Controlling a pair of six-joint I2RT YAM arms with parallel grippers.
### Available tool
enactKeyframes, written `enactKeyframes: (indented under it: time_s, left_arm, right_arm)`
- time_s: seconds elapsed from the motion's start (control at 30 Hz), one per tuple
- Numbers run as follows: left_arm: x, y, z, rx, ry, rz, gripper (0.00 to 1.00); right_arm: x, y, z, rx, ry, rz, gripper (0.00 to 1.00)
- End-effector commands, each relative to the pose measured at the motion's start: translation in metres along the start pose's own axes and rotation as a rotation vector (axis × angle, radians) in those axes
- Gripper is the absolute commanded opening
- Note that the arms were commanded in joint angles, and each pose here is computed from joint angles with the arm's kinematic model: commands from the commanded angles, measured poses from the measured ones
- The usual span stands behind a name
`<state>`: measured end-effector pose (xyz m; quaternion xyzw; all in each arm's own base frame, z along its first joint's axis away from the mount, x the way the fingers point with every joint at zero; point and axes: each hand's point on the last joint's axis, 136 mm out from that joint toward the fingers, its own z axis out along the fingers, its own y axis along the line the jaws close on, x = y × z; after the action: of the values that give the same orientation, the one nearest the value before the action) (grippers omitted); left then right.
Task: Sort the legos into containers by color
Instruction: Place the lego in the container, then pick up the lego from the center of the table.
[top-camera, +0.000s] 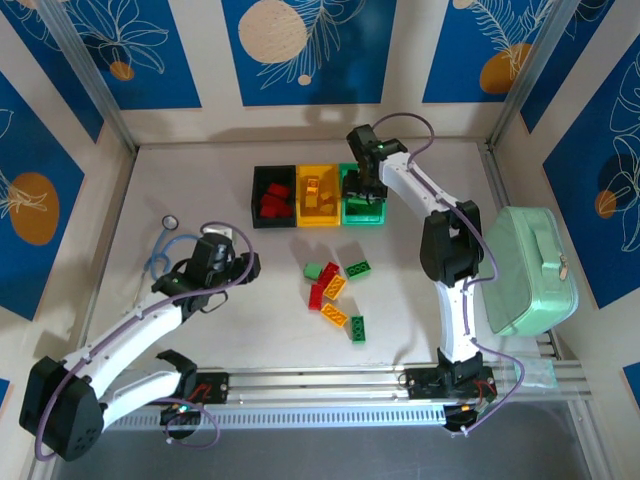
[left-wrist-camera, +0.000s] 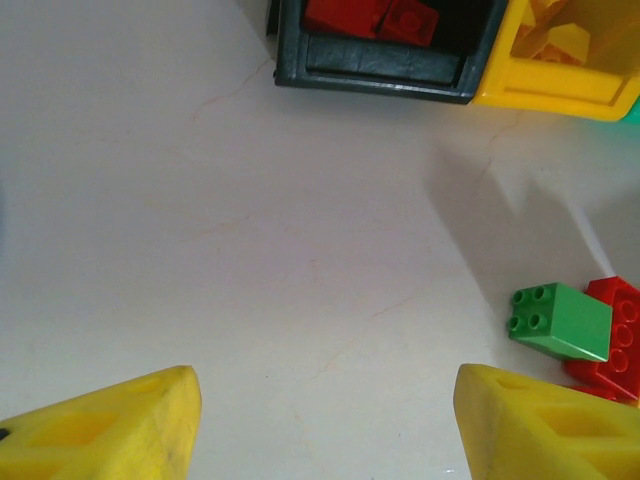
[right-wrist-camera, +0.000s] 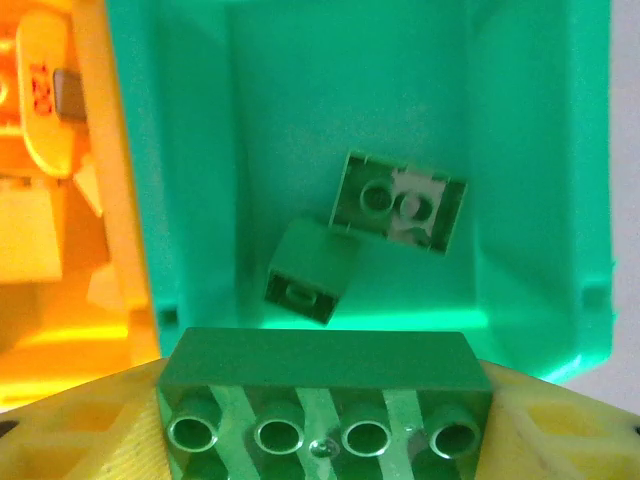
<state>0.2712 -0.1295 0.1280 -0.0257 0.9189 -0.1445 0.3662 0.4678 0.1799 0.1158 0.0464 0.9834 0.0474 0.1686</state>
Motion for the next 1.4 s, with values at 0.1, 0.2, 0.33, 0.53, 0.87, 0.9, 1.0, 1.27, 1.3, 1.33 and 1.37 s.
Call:
enactKeyframes:
  time_s: [0.1,0.2,0.33,0.53,0.87,0.9,1.0,1.27,1.3,1.33,1.37]
  left_arm:
    - [-0.014,-0.007,-0.008,-0.004,-0.036,0.029,0.67]
    - [-0.014,-0.009,-0.010,-0.008,-0.036,0.045,0.67]
    - [-0.016,-0.011,-0.013,-0.015,-0.042,0.064,0.67]
    - [-0.015,-0.012,-0.017,-0.023,-0.049,0.083,0.67]
    - [-0.002,-0.026,-0.007,0.022,0.008,0.125,0.70]
    - [0.000,-0.030,-0.005,0.031,0.018,0.130,0.70]
    - [0.006,-0.040,0.003,0.056,0.051,0.150,0.71]
    - [0.022,-0.076,0.023,0.148,0.134,0.206,0.72]
    - [0.024,-0.081,0.025,0.164,0.144,0.209,0.72]
    - [0.026,-0.087,0.029,0.185,0.158,0.211,0.72]
    - [0.029,-0.094,0.032,0.207,0.171,0.215,0.73]
  right_arm:
    - [-0.020,0.000,-0.002,-0.009,0.010,-0.018,0.59]
    - [-0.029,0.004,0.002,-0.004,0.009,-0.028,0.61]
    - [-0.040,0.007,0.003,0.014,0.000,-0.035,0.75]
    - [-0.042,0.013,-0.013,0.042,-0.039,-0.060,0.80]
    - [-0.015,0.028,-0.048,0.019,-0.095,-0.093,0.80]
    - [-0.012,0.028,-0.051,0.014,-0.100,-0.094,0.80]
    - [0.002,0.030,-0.059,-0.003,-0.108,-0.095,0.80]
    - [0.047,0.025,-0.067,-0.029,-0.093,-0.084,0.80]
    - [0.052,0.023,-0.067,-0.034,-0.091,-0.080,0.80]
    - [0.057,0.022,-0.067,-0.041,-0.089,-0.075,0.80]
    - [0.062,0.021,-0.067,-0.045,-0.085,-0.070,0.80]
